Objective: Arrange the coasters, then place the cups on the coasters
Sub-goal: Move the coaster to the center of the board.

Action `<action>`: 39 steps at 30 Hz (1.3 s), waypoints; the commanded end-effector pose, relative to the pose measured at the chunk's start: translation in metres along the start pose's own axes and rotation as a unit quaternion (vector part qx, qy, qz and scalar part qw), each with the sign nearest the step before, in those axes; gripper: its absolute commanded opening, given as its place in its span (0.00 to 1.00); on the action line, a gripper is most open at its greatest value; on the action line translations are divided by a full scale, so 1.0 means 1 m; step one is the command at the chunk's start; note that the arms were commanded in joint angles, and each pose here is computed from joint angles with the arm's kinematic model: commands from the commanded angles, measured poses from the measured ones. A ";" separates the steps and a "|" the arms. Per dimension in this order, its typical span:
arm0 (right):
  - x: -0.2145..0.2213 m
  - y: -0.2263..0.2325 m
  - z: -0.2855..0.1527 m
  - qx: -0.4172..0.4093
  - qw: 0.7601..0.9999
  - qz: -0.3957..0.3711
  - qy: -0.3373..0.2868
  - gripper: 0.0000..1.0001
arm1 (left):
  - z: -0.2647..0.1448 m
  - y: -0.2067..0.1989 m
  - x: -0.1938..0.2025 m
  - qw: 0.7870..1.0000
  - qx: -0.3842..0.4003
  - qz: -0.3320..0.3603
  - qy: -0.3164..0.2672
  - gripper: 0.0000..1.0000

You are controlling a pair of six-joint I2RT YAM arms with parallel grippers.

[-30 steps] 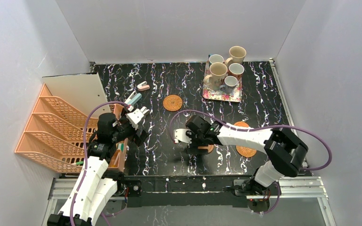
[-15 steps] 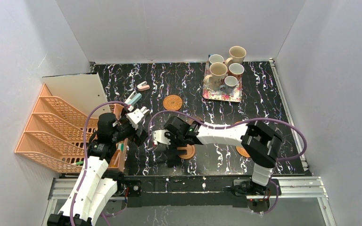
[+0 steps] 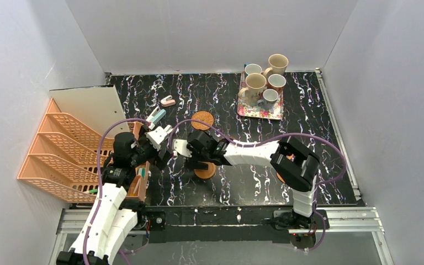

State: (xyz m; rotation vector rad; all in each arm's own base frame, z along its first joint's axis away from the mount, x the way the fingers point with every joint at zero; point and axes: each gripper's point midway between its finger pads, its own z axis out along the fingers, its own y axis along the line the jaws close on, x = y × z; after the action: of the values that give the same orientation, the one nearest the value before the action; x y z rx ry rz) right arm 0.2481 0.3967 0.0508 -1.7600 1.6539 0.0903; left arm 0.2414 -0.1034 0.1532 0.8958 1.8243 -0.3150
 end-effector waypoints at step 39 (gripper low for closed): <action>0.098 -0.111 -0.041 0.100 0.977 0.185 0.040 0.98 | -0.002 -0.010 -0.011 0.999 0.025 0.005 -0.022 0.98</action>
State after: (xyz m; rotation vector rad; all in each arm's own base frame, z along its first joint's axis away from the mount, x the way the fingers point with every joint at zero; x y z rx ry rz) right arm 0.3432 0.3025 0.0782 -1.3069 1.9647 0.0981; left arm 0.2371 -0.1105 0.1572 0.9141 1.7964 -0.3515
